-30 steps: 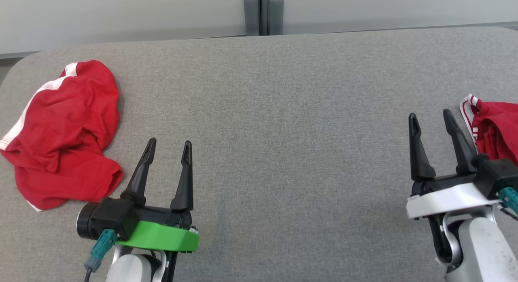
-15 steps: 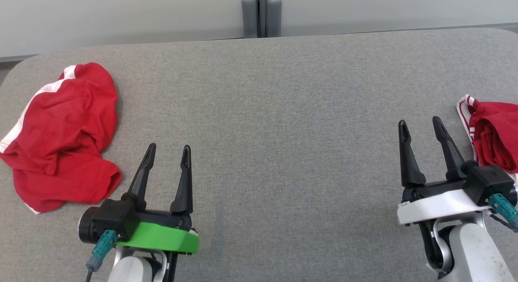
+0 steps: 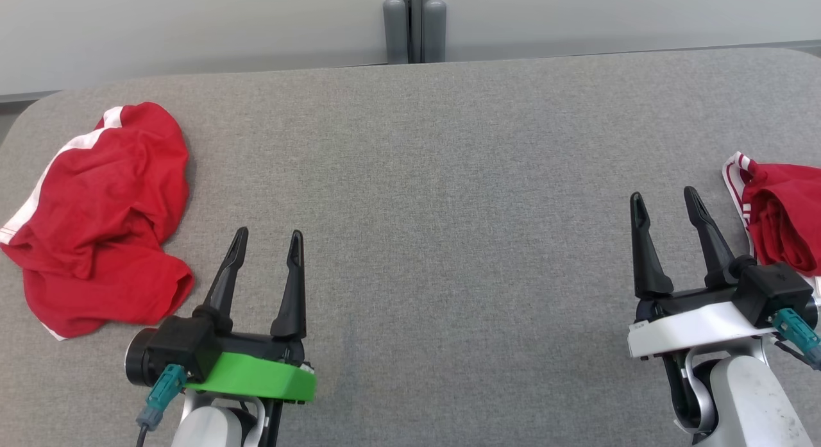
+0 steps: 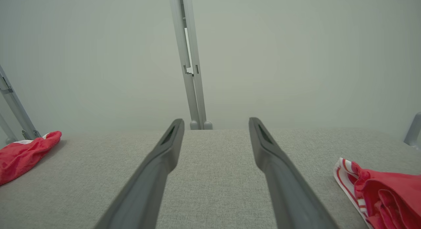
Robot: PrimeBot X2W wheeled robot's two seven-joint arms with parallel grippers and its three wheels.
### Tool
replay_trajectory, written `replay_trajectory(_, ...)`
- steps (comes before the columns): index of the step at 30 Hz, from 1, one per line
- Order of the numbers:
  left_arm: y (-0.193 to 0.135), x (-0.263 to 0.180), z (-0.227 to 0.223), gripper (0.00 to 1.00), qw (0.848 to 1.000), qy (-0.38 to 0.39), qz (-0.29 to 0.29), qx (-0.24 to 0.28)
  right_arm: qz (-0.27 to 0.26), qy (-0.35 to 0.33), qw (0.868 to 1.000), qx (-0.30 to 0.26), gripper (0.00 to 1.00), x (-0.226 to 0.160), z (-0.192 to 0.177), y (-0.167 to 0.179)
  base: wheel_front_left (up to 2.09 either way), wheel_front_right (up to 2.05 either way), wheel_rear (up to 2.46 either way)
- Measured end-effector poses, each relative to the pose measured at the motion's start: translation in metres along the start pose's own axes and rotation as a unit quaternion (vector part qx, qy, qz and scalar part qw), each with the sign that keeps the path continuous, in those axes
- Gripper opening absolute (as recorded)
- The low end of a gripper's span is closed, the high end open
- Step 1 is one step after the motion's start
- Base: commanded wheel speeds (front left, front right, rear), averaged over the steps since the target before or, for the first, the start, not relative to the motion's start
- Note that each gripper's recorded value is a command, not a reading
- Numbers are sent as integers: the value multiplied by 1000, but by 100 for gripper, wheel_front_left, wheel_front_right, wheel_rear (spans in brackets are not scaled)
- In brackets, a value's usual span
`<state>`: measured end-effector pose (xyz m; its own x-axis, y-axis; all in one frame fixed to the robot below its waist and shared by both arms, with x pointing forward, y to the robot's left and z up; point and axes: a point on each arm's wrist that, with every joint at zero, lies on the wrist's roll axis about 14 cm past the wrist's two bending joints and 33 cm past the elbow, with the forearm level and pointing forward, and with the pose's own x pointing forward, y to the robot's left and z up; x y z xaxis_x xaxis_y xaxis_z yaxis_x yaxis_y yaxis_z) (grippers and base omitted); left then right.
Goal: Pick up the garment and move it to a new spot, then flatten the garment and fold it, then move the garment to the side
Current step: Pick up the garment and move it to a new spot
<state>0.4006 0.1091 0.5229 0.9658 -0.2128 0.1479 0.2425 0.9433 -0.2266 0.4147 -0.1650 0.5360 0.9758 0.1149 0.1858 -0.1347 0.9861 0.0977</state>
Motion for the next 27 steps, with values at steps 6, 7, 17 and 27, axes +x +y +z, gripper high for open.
replay_trajectory(6, 0, -1, 0, 100, 1000, 0, 1, 0, 2, 2, 1000, 3, 100, 0, -2, 2, 0, 0, 0)
replay_trajectory(7, 1, -1, 0, 100, 1000, 0, 1, 1, 2, 3, 1000, 4, 100, 0, -2, 3, 0, 0, 0)
replay_trajectory(17, 16, -9, 2, 100, 1000, 0, 28, 3, 31, 15, 999, 13, 100, 8, -14, 21, 0, 0, 0)
replay_trajectory(27, 54, -30, 11, 100, 996, -6, 93, 17, 102, 36, 994, 27, 100, 23, -34, 67, 0, 0, 0)
